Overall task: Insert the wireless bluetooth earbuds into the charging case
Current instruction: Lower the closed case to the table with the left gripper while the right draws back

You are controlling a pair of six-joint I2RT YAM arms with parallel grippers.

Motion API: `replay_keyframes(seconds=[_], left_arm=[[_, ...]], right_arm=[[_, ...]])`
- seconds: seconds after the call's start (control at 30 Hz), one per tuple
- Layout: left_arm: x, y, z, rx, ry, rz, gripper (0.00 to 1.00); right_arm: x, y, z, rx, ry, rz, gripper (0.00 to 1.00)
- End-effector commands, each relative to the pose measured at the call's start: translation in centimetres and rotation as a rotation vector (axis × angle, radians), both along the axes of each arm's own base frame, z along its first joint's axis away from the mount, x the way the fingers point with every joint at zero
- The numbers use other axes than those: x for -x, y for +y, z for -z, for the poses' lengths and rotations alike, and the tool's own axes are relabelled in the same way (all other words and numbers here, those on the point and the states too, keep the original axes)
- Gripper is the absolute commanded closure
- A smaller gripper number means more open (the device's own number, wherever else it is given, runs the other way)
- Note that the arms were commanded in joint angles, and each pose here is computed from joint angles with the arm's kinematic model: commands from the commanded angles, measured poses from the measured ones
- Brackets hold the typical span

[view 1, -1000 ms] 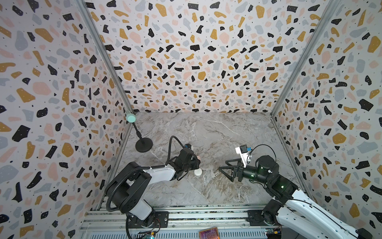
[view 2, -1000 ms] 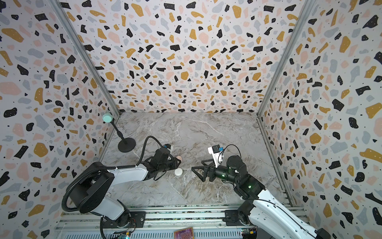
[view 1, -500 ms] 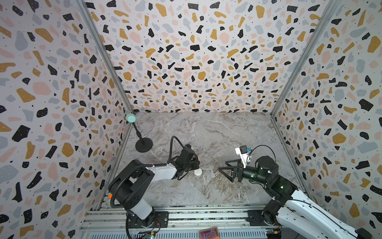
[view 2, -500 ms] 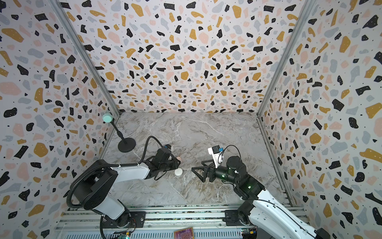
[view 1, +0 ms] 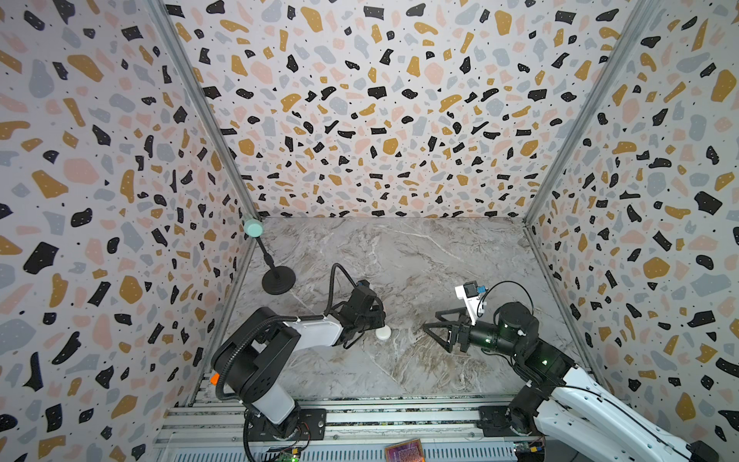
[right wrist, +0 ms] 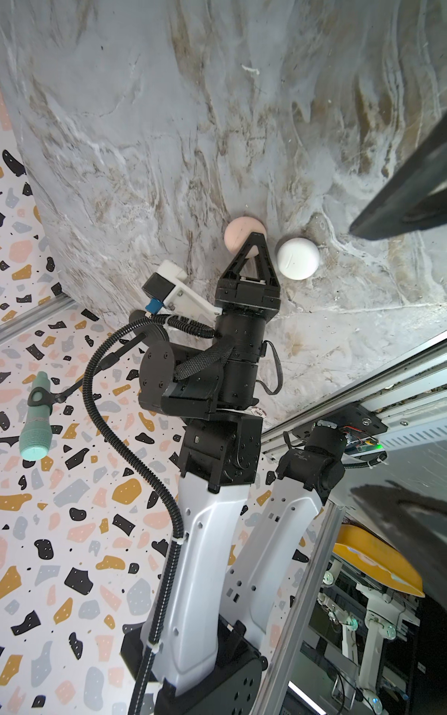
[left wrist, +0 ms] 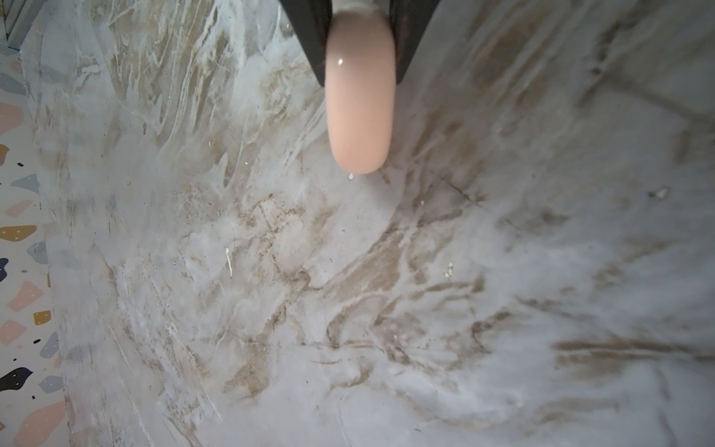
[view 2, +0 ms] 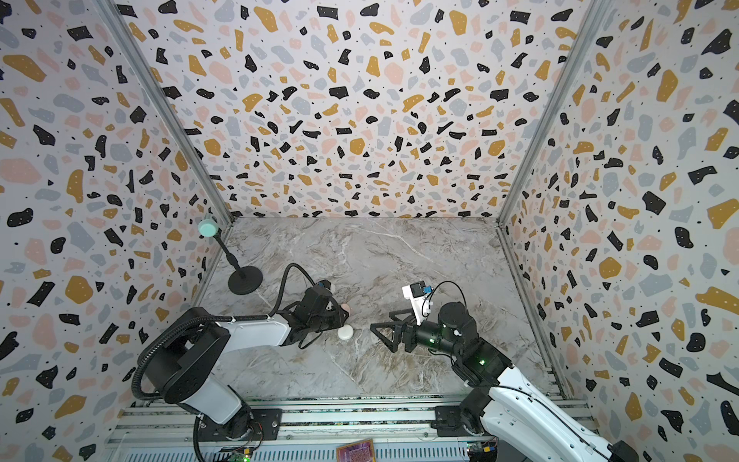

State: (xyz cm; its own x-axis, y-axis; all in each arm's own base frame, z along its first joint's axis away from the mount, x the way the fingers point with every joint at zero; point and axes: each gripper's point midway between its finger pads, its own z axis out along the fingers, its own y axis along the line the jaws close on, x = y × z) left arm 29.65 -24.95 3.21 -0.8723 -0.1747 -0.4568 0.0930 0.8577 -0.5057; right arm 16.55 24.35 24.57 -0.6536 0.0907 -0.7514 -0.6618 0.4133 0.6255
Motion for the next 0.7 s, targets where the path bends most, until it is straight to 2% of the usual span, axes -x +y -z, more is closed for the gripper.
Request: replay_keyframes(seconds=[0.0,0.2,0.67], left_arm=[[-0.67,0.09,-0.02,-0.014,-0.001,-0.007,0.89],[-0.49,0.12,-0.27,-0.018,0.002,0.001,0.79],[-0.17,0.37,-0.17,-0.041,0.014,0.014,0.68]], right_arm=[[0.25,-0.02,-1.01,-0.030,-0.026,-0.011,0.01],[0.33,0.00,-1.14,-0.033,-0.027,-0.015,0.01],[0.49,0.06,-1.27,-0.043,-0.026,-0.023,0.01]])
